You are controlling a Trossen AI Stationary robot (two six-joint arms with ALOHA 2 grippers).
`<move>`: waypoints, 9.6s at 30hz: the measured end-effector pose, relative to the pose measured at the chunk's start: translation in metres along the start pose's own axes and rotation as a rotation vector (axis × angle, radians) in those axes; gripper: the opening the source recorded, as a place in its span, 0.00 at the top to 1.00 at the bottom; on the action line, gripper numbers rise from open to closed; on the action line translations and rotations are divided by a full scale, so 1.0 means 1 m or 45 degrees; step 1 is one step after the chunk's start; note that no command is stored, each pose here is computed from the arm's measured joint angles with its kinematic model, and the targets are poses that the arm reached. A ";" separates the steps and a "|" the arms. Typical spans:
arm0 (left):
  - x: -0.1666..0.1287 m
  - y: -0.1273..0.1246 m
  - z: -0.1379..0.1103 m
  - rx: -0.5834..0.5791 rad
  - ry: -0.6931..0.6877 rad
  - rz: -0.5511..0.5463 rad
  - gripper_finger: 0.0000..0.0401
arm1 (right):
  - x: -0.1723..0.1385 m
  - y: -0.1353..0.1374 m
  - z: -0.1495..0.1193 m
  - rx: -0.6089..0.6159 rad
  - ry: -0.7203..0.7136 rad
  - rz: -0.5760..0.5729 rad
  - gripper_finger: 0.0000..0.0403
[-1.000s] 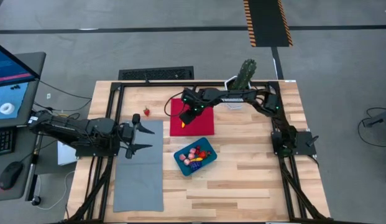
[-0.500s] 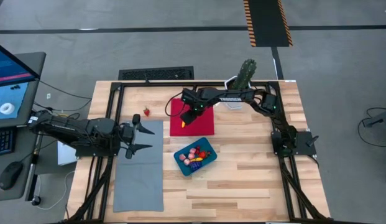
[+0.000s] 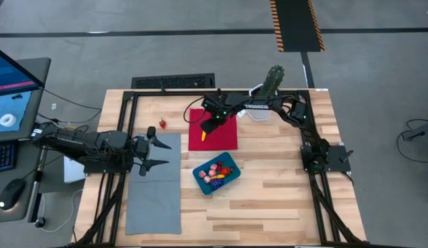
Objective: Pick and placing Produce into tupperware
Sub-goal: Put the cherry into the blue bin, then put the corn into the blue bin
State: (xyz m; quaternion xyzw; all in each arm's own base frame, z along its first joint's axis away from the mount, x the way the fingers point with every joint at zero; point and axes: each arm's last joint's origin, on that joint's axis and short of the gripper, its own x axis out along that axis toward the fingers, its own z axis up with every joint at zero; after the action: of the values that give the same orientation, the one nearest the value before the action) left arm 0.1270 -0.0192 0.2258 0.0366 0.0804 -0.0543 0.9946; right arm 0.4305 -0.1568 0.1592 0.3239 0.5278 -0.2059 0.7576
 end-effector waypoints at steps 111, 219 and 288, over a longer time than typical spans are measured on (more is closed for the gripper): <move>-0.048 0.006 0.006 -0.217 -0.231 0.106 0.39 | -0.162 0.132 -0.100 -1.035 -0.428 0.106 0.97; -0.029 0.014 -0.069 -0.611 0.014 0.819 0.39 | -0.037 0.037 -0.008 0.659 0.277 0.288 0.50; -0.027 0.011 -0.071 -0.636 0.067 0.656 0.39 | 0.051 0.035 -0.002 0.956 0.550 0.432 0.46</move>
State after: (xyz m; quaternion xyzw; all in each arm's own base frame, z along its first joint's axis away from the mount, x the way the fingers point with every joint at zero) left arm 0.0909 0.0001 0.1611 -0.1873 0.1049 0.2205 0.9515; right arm 0.4695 -0.1292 0.1208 0.6932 0.5020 -0.1836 0.4836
